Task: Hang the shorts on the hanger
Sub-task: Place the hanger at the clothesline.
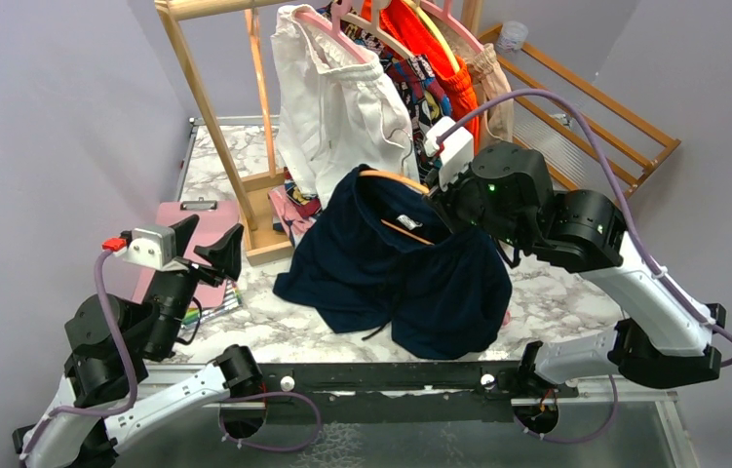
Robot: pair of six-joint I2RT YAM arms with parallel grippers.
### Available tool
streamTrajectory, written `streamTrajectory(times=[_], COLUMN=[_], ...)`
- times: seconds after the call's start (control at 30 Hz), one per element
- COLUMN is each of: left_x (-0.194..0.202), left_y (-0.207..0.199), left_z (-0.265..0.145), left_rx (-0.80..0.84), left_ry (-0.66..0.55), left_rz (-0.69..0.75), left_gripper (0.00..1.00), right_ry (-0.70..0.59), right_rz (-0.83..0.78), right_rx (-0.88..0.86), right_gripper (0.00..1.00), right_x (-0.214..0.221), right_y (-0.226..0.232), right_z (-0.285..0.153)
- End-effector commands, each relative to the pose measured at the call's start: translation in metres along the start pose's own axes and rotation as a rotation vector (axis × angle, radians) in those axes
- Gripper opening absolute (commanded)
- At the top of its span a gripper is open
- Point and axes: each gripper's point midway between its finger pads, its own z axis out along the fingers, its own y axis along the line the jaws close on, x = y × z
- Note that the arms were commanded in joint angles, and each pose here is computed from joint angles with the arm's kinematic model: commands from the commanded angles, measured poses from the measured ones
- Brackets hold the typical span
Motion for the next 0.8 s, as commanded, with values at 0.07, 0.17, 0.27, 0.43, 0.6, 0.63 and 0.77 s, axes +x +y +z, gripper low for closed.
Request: streamTrajectory(times=[0.07,0.17,0.27,0.43,0.6,0.63,0.77], left_x=[0.007,0.006,0.006,0.012,0.017,0.017,0.018], left_y=[0.001,0.005,0.008,0.009,0.006,0.005,0.001], left_z=[0.002,-0.001,-0.004,-0.006,-0.004,-0.004,-0.003], left_rx=[-0.034,-0.044,-0.05,-0.053,-0.046,-0.043,-0.033], left_ry=[0.008,-0.003,-0.015,-0.014,-0.006,-0.005,0.0], left_rz=[-0.041,-0.072,-0.099,-0.119,-0.13,-0.133,-0.134], left_gripper=[0.76,0.76,0.76,0.76,0.76,0.76,0.76], right_ry=[-0.208,-0.266,-0.321,-0.402,-0.442,-0.446,-0.459], right_rz=[0.08,0.086,0.101,0.131,0.152,0.148,0.127], right_rx=[-0.004,0.003,0.061,0.151,0.209,0.23,0.316], right_gripper=[0.01,0.01,0.01,0.01,0.01,0.01,0.01], right_x=[-0.059,-0.078,-0.097,-0.126,-0.147,-0.15,-0.16], right_y=[0.002,0.003,-0.003,-0.011,-0.015,-0.018,-0.026], right_z=[0.005,0.014,0.026,0.044,0.06,0.063,0.075])
